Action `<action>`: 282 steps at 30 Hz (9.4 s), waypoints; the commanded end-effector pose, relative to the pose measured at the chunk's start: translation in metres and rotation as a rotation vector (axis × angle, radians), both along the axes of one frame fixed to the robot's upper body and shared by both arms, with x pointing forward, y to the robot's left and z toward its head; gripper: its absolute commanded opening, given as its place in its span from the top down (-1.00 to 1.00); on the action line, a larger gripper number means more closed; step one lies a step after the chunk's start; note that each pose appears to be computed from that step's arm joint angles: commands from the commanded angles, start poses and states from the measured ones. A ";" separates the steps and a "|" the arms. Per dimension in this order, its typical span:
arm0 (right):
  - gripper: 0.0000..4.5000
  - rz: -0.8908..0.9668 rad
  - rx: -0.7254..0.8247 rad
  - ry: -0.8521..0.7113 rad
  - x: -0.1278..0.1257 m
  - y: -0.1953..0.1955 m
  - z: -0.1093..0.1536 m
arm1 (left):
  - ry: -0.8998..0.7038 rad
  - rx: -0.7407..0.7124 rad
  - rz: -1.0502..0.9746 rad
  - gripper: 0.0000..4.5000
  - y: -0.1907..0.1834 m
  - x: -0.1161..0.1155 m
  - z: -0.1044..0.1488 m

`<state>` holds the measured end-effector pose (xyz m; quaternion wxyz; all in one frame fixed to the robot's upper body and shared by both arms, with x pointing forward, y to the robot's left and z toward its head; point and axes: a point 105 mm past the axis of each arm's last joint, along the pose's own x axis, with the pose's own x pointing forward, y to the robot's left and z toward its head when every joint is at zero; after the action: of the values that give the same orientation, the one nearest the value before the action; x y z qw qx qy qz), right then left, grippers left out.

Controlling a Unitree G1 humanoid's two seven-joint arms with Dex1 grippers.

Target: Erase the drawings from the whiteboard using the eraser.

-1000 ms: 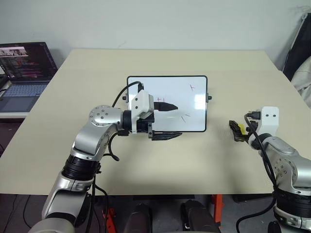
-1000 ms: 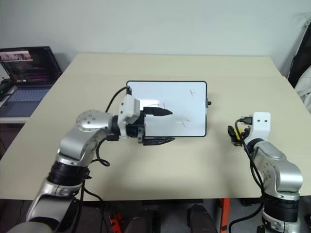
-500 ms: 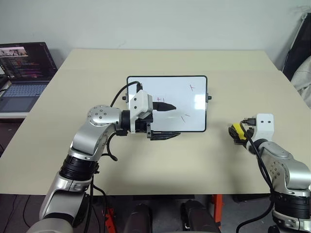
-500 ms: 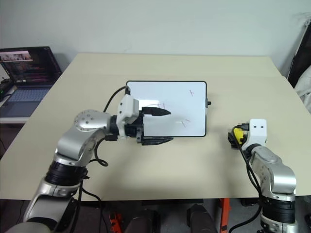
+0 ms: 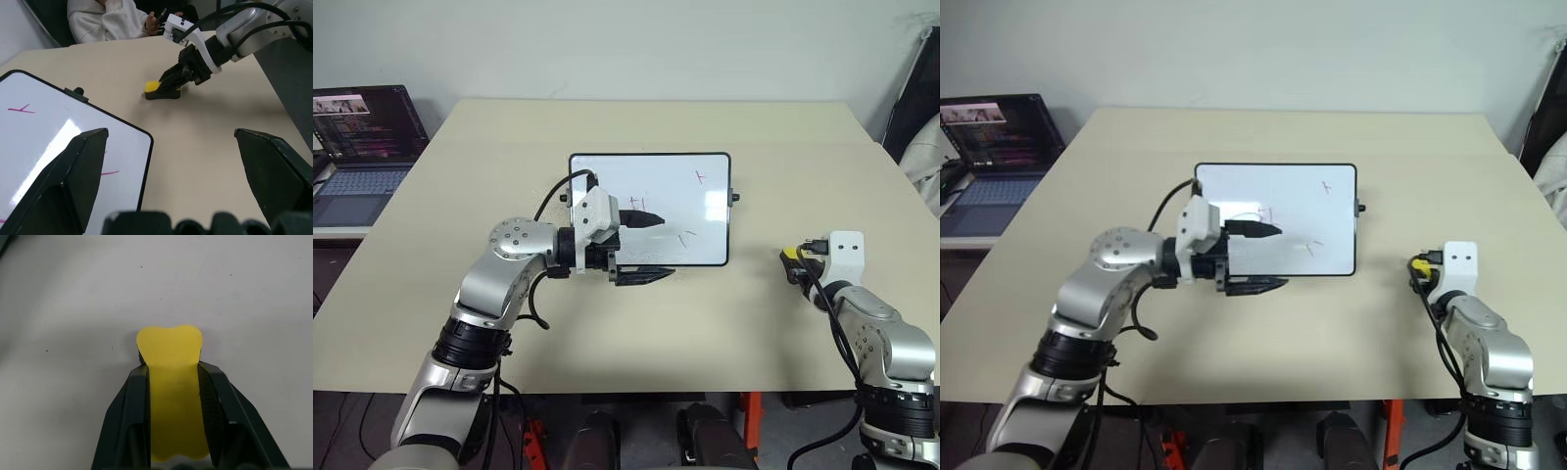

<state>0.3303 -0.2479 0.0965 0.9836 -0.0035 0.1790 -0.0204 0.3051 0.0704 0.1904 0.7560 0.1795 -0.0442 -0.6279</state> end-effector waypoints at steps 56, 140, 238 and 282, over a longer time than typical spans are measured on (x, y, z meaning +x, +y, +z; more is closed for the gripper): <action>0.57 0.554 -0.478 -0.335 0.090 0.135 0.112 | -0.073 -0.041 0.396 -1.00 0.026 0.028 0.000; 0.57 0.992 -0.788 -0.333 0.091 0.232 0.047 | -0.054 -0.104 0.786 -1.00 0.111 0.017 -0.039; 0.57 0.632 -0.655 -0.292 0.054 0.147 0.032 | -0.030 -0.030 0.500 -1.00 0.061 0.008 -0.055; 0.57 0.614 -0.405 -0.420 0.016 0.139 0.070 | -0.006 -0.064 0.451 -1.00 0.045 0.012 -0.046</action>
<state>0.3518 -0.0977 0.1262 0.9241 -0.2752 0.0145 0.2648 0.3174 0.1250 0.1295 0.8905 0.1605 0.0001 -0.4258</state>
